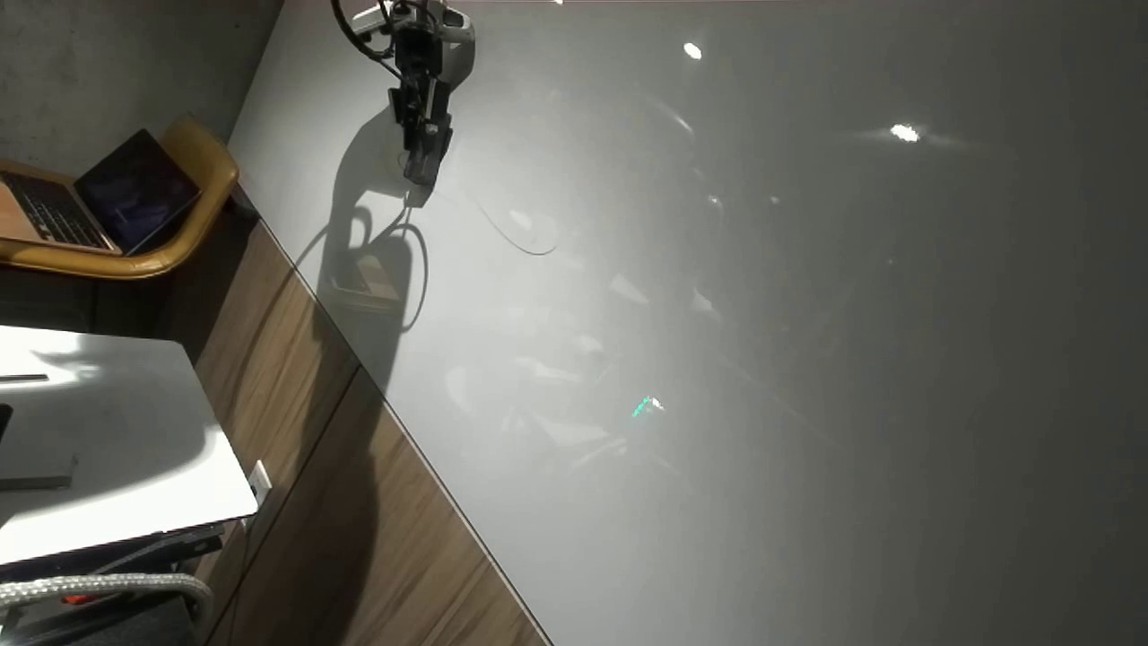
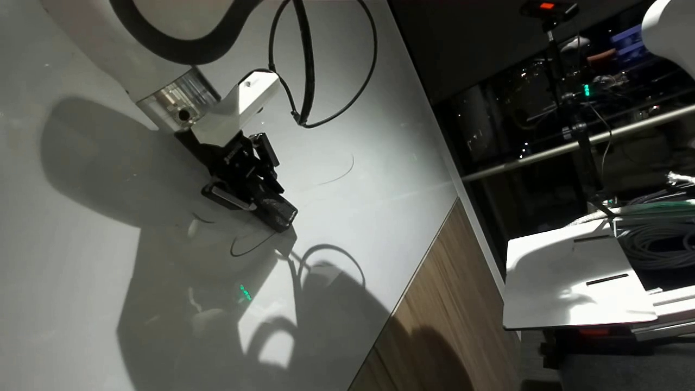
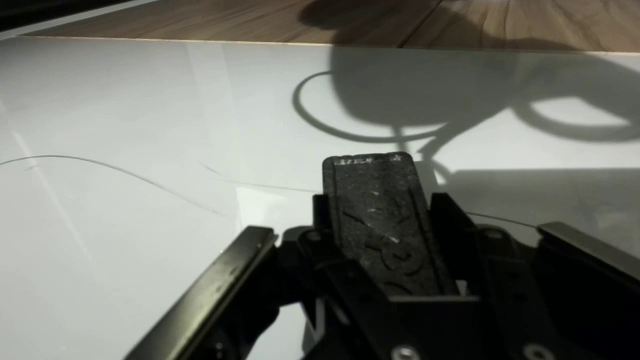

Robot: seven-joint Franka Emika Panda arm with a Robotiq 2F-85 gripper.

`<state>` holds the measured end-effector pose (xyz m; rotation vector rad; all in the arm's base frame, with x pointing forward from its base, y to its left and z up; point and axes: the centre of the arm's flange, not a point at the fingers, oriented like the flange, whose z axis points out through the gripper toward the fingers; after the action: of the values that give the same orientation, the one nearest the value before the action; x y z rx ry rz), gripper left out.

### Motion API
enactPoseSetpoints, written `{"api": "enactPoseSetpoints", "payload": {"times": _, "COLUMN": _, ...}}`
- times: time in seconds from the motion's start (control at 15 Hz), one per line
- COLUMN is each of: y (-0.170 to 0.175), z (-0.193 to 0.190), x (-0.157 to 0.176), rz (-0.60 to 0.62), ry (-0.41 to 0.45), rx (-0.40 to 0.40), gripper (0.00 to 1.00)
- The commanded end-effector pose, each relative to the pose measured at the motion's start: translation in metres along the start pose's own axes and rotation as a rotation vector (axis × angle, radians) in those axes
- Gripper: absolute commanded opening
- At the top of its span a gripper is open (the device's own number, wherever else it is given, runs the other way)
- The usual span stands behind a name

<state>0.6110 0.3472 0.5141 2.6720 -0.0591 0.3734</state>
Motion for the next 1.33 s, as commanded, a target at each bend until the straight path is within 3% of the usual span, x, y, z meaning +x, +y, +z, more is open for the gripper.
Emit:
{"api": "enactPoseSetpoints", "payload": {"times": 0.0, "y": -0.003, "z": -0.002, "x": 0.021, "rz": 0.001, "ry": 0.036, "rx": 0.026, "gripper": 0.27}}
{"api": "enactPoseSetpoints", "payload": {"times": 0.4, "y": -0.039, "z": -0.016, "x": 0.018, "rz": -0.042, "ry": 0.128, "rx": 0.008, "gripper": 0.27}}
{"api": "enactPoseSetpoints", "payload": {"times": 0.73, "y": -0.046, "z": -0.026, "x": 0.012, "rz": -0.076, "ry": 0.22, "rx": -0.025, "gripper": 0.27}}
{"api": "enactPoseSetpoints", "payload": {"times": 1.27, "y": -0.084, "z": -0.053, "x": 0.014, "rz": -0.122, "ry": 0.279, "rx": 0.005, "gripper": 0.27}}
